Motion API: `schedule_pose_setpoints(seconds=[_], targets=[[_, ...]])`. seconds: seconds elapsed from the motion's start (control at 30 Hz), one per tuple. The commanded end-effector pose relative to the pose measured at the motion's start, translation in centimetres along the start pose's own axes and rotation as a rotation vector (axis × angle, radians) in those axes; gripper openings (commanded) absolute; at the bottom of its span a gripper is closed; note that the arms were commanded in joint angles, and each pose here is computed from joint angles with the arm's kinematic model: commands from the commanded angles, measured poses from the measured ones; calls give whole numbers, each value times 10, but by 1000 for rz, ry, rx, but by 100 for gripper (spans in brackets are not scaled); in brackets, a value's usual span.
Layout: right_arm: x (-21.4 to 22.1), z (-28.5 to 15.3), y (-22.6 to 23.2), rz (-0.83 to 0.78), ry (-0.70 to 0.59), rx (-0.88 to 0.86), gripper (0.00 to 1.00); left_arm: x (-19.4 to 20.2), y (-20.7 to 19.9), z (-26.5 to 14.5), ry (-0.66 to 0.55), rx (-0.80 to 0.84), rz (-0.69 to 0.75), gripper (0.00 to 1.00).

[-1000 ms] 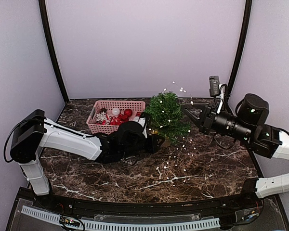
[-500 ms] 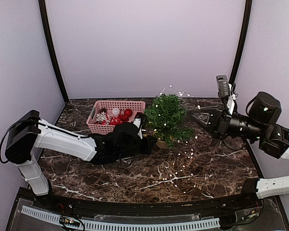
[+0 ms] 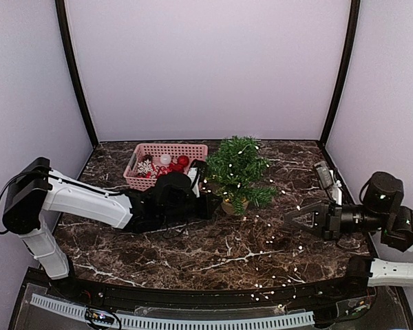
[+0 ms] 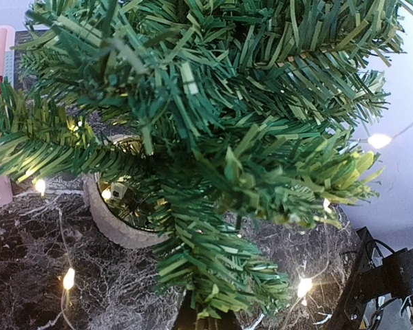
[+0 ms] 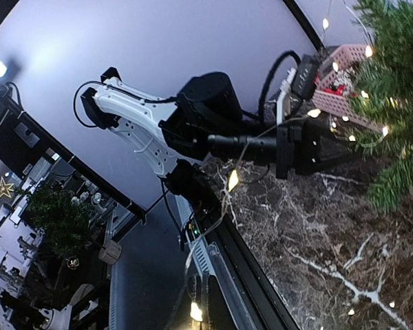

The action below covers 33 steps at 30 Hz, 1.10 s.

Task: Decorate the small christmas tree
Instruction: Wrap the side of the string light in the gap of the branches.

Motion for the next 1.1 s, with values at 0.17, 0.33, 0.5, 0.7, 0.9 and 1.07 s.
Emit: schedule_pose_setpoints(seconds=[0.17,0.33,0.5,0.7,0.9,1.07], targets=[[52,-14,-53,231,137,158,0,-15,-3,-11,-34,71,18,0],[87,-8,-94,360,274,302,0,-17,-3,-12,-31,77,27,0],[93,-9,-127,394,275,581,0,-17,-2,-12,-29,75,26,0],[74,-6,-141,392,220,874,15,-19,-1,-15,-30,74,42,0],[37,2,-110,254,145,804,76,-25,8,-22,-40,71,86,0],[9,0,-62,132,103,582,97,-28,8,-24,-32,111,131,0]])
Point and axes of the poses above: each gripper's point midway between its finger pads, its own z axis out along the fingers, its own y axis along the line the jaws close on, x = y × z, the point moved 7 cm from there along -z, back along the fingers, and after that the axes turned 14 degrees about z, right-handed, at the moved point
